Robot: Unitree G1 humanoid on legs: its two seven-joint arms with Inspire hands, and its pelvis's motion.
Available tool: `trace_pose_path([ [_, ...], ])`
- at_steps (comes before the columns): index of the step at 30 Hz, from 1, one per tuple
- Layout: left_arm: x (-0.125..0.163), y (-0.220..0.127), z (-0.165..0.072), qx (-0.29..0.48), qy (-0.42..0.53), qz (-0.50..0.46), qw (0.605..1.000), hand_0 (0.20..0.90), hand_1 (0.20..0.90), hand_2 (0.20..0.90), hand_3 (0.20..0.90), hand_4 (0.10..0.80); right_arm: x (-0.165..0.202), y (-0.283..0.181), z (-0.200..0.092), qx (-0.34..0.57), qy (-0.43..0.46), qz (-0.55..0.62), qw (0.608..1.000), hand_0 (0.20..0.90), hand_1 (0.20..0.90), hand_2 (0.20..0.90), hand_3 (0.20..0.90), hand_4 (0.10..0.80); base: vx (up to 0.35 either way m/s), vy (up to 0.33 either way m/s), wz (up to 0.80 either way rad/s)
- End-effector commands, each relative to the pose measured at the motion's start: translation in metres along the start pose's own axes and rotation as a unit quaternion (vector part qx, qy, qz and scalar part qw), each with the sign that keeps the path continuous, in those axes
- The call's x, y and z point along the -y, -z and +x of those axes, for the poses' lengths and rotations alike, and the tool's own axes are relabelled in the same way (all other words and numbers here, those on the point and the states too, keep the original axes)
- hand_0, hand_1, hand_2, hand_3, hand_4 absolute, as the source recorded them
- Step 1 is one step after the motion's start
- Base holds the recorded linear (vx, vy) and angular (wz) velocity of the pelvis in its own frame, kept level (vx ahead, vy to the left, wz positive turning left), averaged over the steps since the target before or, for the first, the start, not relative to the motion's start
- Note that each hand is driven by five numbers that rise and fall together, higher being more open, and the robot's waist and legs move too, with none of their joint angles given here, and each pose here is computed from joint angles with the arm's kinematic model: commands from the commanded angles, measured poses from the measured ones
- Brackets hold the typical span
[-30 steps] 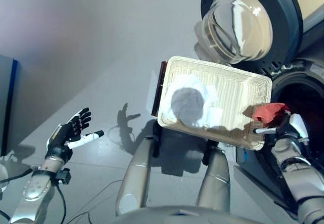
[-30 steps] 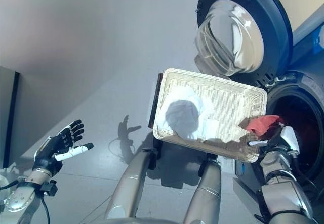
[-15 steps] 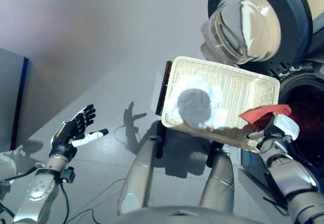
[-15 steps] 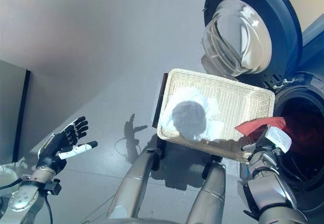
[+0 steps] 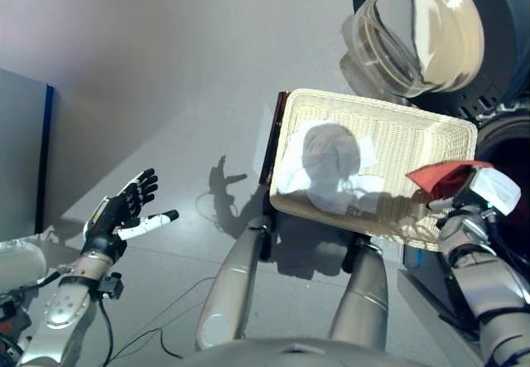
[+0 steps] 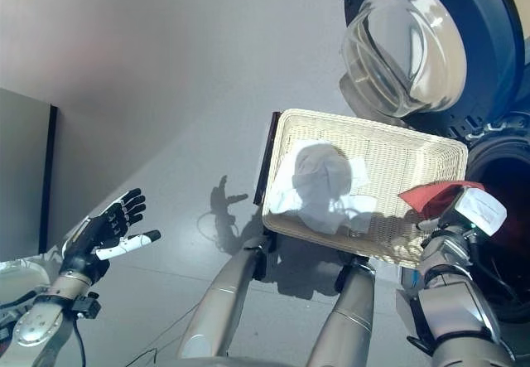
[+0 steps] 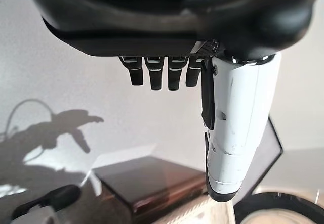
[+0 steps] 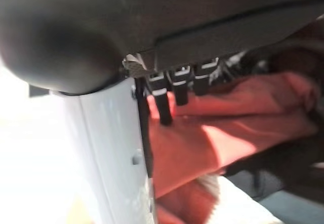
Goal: Pick up the clothes and place them into the washing machine
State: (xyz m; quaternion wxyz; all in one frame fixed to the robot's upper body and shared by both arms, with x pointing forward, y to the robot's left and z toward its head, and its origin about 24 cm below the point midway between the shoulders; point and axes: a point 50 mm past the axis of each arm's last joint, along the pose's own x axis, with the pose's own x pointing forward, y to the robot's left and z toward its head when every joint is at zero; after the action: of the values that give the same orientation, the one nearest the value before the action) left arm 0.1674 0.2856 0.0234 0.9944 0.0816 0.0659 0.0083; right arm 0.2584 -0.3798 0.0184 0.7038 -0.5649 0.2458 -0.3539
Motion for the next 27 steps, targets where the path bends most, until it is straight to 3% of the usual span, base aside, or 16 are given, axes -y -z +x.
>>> trace_pose_path([
  [1,-0.011,-0.008,-0.008,0.039,-0.041,0.010,0.998,0.900,0.900,0.900,0.900,0.800,0.018,0.015,0.006,-0.021,0.079,0.041,0.996,0.900,0.900,0.900,0.900,0.800,0.040,-0.015,-0.03],
  [15,-0.015,-0.009,-0.009,0.041,-0.055,0.014,0.998,0.900,0.900,0.900,0.900,0.800,0.006,0.018,-0.003,-0.062,0.077,0.095,0.991,0.900,0.900,0.900,0.900,0.800,0.004,-0.002,-0.01],
  [27,0.000,-0.014,-0.006,0.055,-0.023,-0.010,0.998,0.900,0.900,0.900,0.900,0.800,0.035,-0.003,0.019,-0.052,0.105,0.125,0.985,0.900,0.900,0.900,0.900,0.800,-0.012,0.018,0.02],
])
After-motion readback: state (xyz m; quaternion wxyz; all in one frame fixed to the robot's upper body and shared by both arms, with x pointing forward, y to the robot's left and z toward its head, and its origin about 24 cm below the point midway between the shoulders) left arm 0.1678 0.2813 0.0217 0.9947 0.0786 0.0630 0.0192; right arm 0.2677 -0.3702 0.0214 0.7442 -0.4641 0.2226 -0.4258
